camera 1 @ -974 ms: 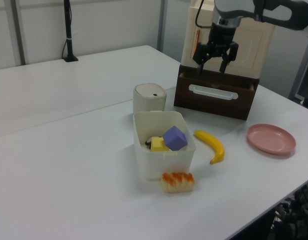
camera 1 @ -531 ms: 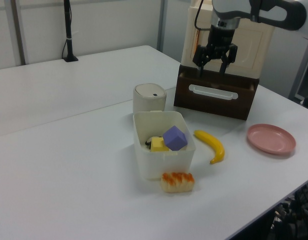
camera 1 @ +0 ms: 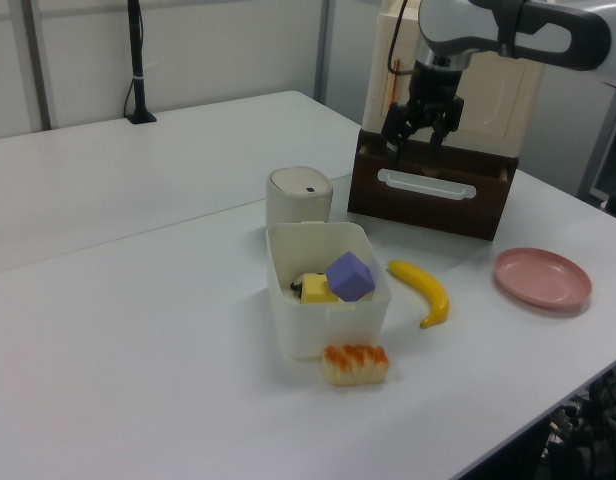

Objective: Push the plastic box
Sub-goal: 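Move the gripper down beside the rim of the cream plastic box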

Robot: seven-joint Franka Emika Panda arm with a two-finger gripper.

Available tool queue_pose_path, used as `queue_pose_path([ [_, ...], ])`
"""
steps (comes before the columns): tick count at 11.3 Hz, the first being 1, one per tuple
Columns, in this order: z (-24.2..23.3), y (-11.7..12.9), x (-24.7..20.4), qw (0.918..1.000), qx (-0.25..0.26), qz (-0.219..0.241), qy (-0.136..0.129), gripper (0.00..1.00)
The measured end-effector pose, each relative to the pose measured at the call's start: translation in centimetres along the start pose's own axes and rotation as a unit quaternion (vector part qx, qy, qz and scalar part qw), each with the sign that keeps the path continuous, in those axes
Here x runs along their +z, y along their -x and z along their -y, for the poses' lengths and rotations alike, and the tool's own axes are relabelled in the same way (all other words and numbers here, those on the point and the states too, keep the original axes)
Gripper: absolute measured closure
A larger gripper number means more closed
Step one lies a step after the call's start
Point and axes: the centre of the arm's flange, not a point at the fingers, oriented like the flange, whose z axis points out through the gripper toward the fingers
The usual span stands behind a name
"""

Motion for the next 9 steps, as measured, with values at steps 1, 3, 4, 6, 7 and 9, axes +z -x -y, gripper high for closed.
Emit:
queue_pose_path([
  [1,0.0,0.4,0.1,0.9988,-0.048,0.002,0.0,0.0],
  [3,-0.1,0.9,1.2,0.9878,-0.155,0.014,-0.003,0.0],
  [4,-0.1,1.1,2.0,0.9771,-0.211,0.022,-0.006,0.0],
  [6,-0.4,1.6,4.0,0.9478,-0.316,0.044,-0.003,0.0],
  [7,-0.7,1.7,5.1,0.9278,-0.369,0.056,0.008,0.0],
  [9,-0.6,2.0,7.9,0.8893,-0.452,0.067,0.011,0.0],
])
